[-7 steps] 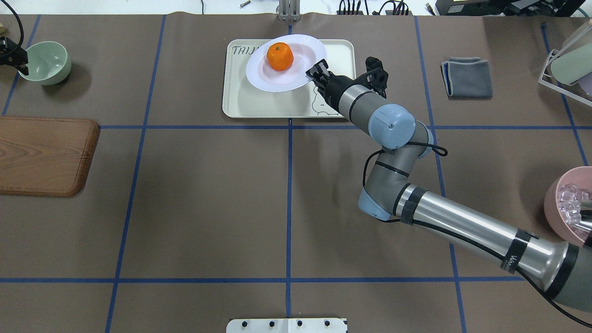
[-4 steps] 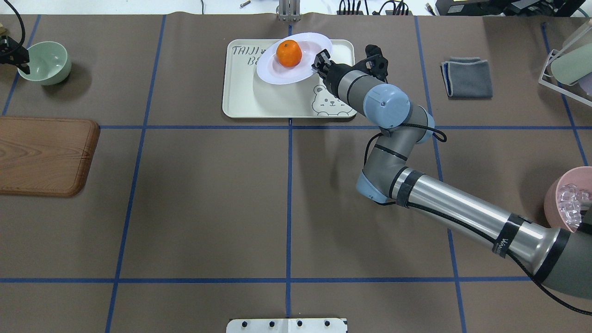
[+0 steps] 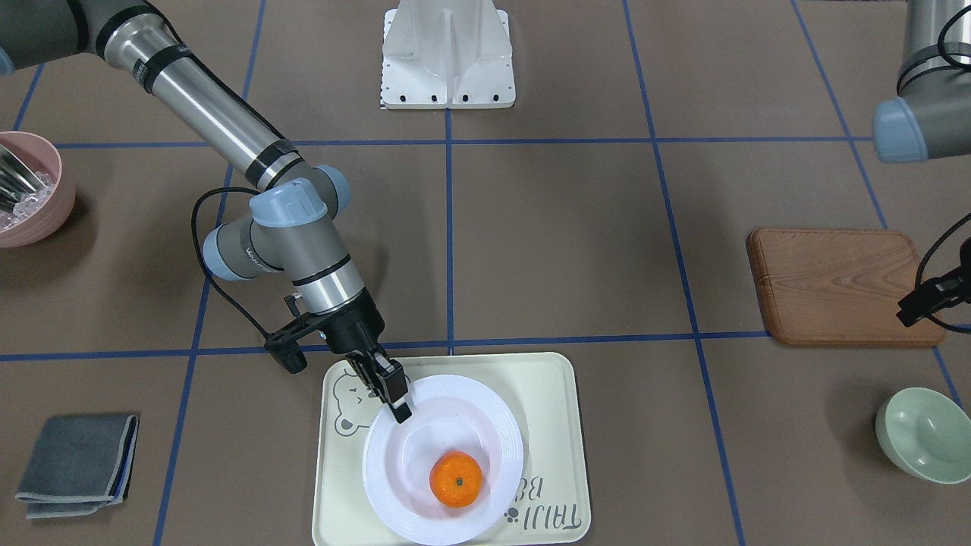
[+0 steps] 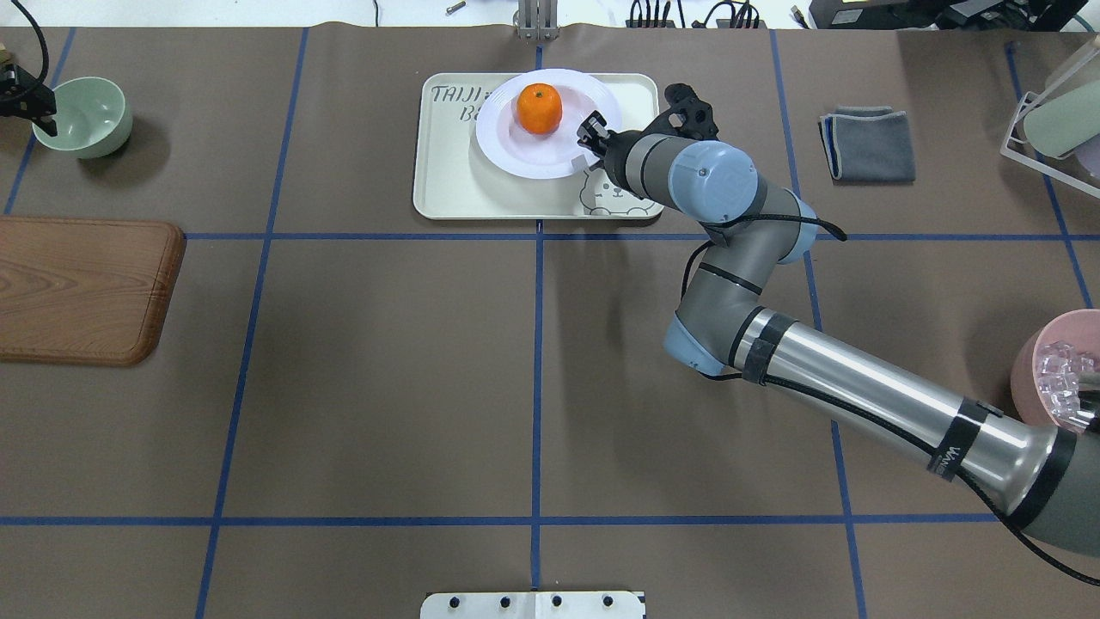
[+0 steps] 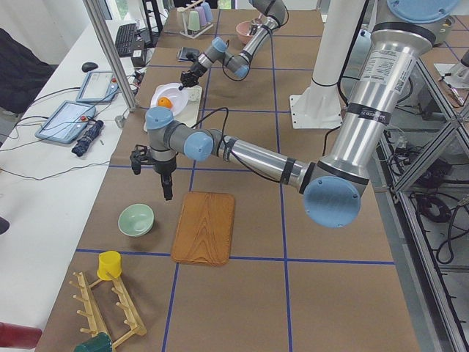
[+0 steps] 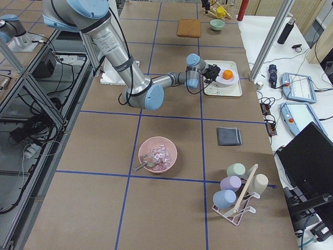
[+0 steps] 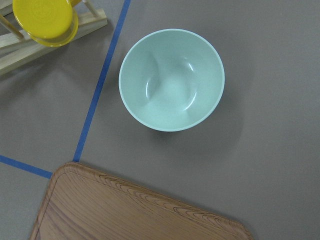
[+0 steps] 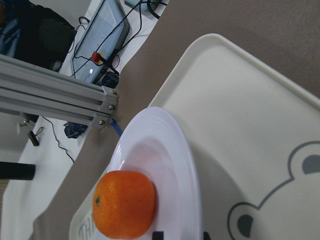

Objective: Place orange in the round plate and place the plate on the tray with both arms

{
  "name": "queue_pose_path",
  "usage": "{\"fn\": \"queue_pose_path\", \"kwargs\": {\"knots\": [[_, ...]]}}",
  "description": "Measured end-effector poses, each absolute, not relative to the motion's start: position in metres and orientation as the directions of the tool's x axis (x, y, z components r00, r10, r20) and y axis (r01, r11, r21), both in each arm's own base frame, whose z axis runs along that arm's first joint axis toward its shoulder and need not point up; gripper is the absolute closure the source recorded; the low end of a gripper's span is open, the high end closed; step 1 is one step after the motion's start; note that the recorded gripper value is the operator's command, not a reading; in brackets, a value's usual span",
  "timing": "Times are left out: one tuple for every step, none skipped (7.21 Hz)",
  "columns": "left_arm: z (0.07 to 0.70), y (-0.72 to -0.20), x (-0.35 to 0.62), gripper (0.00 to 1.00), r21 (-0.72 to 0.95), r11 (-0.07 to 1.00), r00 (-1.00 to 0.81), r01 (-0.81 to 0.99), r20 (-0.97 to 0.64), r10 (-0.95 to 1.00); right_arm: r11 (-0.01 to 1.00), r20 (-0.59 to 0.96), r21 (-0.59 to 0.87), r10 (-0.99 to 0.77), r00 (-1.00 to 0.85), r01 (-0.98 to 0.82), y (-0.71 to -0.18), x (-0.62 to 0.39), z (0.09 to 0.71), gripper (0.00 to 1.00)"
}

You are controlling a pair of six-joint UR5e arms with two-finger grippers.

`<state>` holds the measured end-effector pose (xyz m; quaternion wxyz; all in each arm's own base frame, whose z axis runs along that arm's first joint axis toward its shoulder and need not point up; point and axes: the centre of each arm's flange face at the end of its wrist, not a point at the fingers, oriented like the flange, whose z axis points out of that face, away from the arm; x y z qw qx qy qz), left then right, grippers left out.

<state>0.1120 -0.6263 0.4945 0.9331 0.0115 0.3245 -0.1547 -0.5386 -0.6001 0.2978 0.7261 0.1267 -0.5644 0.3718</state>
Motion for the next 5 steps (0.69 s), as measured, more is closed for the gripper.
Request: {"fn": "queue_pose_path", "kwargs": {"knots": [[0.495, -0.626, 0.112, 0.01, -0.079, 0.952, 0.742, 0.296, -0.609, -0.281, 0.761, 0.9, -0.156, 0.373, 0.227, -0.63, -0.594, -0.52, 0.3, 0.0], [0.495, -0.626, 0.112, 0.01, -0.079, 0.952, 0.742, 0.296, -0.609, -0.281, 0.823, 0.871, -0.094, 0.34, 0.354, -0.559, -0.591, -0.494, 0.306, 0.0], [0.495, -0.626, 0.112, 0.01, -0.079, 0.952, 0.742, 0.296, -0.609, -0.281, 0.883, 0.832, -0.033, 0.285, 0.477, -0.469, -0.595, -0.455, 0.312, 0.0], [0.495, -0.626, 0.112, 0.01, -0.079, 0.952, 0.742, 0.296, -0.609, -0.281, 0.929, 0.79, 0.031, 0.203, 0.579, -0.368, -0.595, -0.402, 0.323, 0.0], [0.496, -0.626, 0.112, 0.01, -0.08, 0.952, 0.742, 0.296, -0.608, -0.282, 0.96, 0.737, 0.097, 0.109, 0.667, -0.263, -0.588, -0.34, 0.341, 0.0]]}}
